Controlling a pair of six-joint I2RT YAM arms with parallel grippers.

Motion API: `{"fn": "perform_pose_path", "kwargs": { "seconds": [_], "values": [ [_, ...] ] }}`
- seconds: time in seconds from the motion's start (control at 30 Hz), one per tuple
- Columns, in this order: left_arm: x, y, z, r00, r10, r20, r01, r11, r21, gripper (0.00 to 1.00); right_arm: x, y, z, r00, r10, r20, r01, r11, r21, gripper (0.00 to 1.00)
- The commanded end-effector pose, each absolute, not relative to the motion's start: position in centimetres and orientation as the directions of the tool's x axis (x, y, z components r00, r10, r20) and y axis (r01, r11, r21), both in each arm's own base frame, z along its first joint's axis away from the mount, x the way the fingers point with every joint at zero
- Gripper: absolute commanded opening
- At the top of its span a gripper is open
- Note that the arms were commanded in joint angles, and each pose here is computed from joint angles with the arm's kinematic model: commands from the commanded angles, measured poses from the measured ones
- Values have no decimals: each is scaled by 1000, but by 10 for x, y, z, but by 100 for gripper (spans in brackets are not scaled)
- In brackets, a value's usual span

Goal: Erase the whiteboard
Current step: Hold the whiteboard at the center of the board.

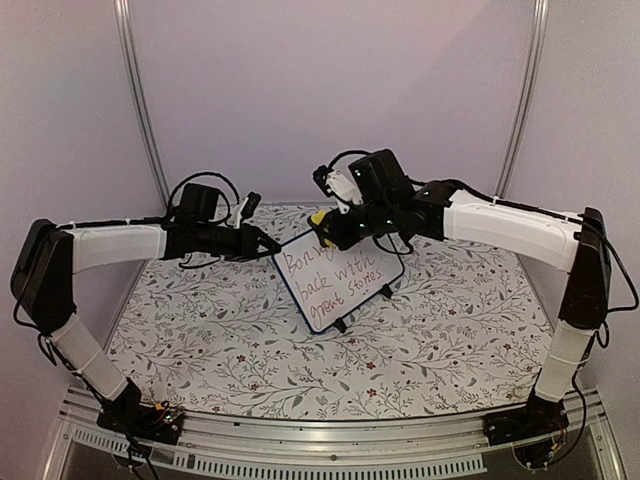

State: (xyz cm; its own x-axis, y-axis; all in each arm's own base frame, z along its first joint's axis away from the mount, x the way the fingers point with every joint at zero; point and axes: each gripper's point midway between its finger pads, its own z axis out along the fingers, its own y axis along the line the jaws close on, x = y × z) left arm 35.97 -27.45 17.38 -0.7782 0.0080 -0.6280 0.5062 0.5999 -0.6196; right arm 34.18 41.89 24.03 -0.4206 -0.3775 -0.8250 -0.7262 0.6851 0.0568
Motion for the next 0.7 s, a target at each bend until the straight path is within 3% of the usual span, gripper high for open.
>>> {"fn": "perform_pose_path", "kwargs": {
  "seconds": [0.0,0.23,0.67],
  "values": [
    [354,-286,162,-814,40,-580,506,538,-674,23,342,439,239,-402,-384,-831,-760,646,70,17],
    [359,-279,162,-807,35,-589,494,586,-643,21,337,444,225,-419,-409,-810,-774,628,83,17],
    [359,-274,182,-792,5,-610,509,558,-656,24,330,453,213,-418,-432,-799,-786,613,79,17]
  ]
}}
